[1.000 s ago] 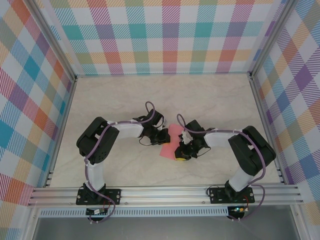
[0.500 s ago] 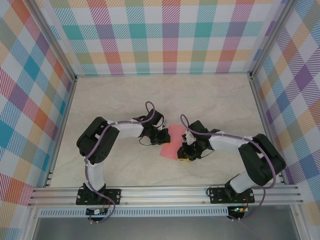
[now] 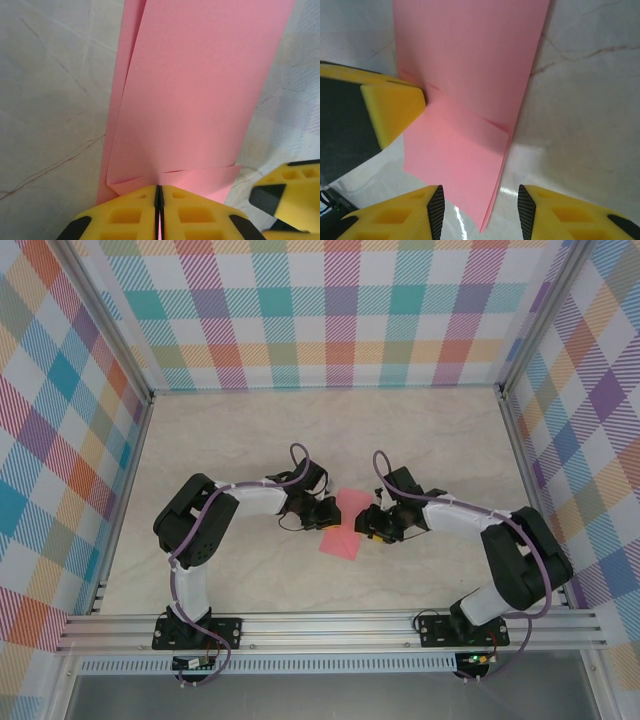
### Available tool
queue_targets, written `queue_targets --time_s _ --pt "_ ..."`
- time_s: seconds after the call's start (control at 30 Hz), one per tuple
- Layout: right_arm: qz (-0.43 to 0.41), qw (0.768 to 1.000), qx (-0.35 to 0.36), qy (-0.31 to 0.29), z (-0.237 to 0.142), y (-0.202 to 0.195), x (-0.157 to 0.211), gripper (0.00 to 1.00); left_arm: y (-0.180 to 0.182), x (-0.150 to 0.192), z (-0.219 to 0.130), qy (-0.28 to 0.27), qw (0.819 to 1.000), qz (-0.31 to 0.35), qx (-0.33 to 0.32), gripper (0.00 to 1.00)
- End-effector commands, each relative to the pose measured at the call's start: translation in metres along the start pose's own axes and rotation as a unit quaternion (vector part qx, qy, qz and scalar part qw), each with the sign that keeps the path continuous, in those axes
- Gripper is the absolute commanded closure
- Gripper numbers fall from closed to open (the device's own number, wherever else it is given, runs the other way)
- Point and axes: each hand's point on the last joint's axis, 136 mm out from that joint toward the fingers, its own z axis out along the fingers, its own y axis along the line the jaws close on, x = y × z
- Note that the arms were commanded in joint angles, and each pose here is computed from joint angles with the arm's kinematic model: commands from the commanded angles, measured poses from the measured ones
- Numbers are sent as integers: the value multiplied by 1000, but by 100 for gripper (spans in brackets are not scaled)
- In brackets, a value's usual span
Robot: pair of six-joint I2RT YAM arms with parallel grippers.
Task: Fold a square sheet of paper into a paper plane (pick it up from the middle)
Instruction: Turn over the paper at the center of the table.
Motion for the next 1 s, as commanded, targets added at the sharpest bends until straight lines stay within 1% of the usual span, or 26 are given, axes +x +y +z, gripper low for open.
queue_targets --time_s 0.0,0.2,0.37,0.43,0.57,0.67,0.8,0.97 --pt "11 1000 -18 -16 2 8 -15 55 0 0 -5 -6 1000 -6 -11 89" --pt "19 999 -26 -17 8 11 -23 56 -1 -1 -7 -9 1000 -6 -11 89" --pt "34 999 -16 -22 14 3 -25 58 -2 -1 -7 -9 1000 -5 -10 89" --pt "37 999 -27 -19 18 4 -25 60 -1 -1 -7 -8 1000 -6 -11 88" --pt "38 998 -45 -19 19 9 -26 68 0 0 -7 -7 1000 -6 -12 89" --pt "38 998 -48 -22 18 10 -26 69 0 0 -7 -7 1000 -5 -13 89" --pt "42 998 -46 -18 21 7 -24 69 1 1 -6 -5 1000 -6 -13 89" --pt "45 997 -49 -25 20 6 -24 64 1 0 -7 -8 1000 -6 -16 89"
